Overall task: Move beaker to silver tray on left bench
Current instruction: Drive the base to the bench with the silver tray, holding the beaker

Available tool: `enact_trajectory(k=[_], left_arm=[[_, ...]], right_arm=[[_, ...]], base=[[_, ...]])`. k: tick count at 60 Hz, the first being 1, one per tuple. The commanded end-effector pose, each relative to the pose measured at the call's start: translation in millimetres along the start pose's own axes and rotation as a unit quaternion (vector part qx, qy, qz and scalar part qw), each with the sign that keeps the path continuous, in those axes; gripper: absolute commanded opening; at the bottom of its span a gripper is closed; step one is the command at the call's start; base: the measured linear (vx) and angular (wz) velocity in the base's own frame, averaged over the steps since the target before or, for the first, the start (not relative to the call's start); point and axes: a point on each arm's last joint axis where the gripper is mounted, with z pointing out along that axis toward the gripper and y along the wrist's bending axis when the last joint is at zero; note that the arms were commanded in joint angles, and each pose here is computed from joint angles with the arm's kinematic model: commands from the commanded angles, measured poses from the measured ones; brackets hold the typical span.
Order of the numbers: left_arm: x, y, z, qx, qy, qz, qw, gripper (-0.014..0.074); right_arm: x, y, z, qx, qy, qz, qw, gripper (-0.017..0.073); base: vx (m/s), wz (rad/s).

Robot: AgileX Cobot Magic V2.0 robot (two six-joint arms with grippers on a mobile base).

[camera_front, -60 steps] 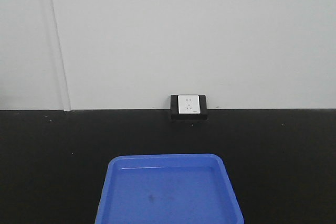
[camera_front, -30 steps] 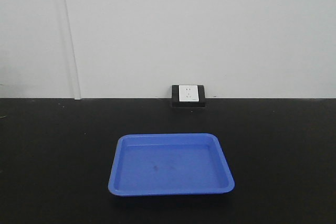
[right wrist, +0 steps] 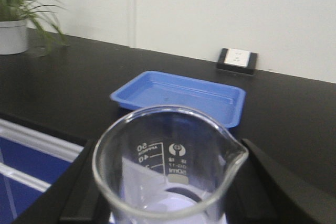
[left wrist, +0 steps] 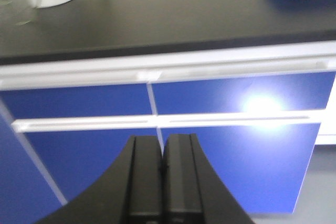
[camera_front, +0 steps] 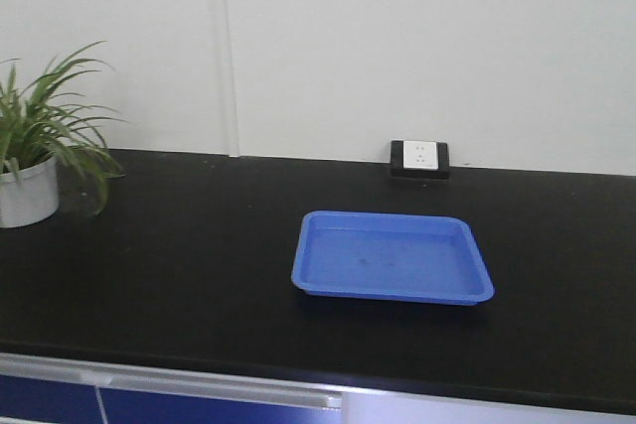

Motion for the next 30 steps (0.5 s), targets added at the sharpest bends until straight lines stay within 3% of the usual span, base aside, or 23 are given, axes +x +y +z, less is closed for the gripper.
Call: enact_trajectory(k=[1, 30], left_arm=[[-0.9, -0.8, 1.6, 0.003, -0.032, -0.001, 0.999, 0.0001], [-0.9, -0.8, 1.6, 0.003, -0.032, -0.001, 0.999, 0.0001]], right_arm=[[-13.0, 2.3, -1.0, -0.013, -0.028, -0.004, 1.0, -0.0011], [-13.0, 2.3, -1.0, -0.013, -0.028, -0.004, 1.0, -0.0011]], base=[[-0.35, 0.37], [-0.34, 0.39]])
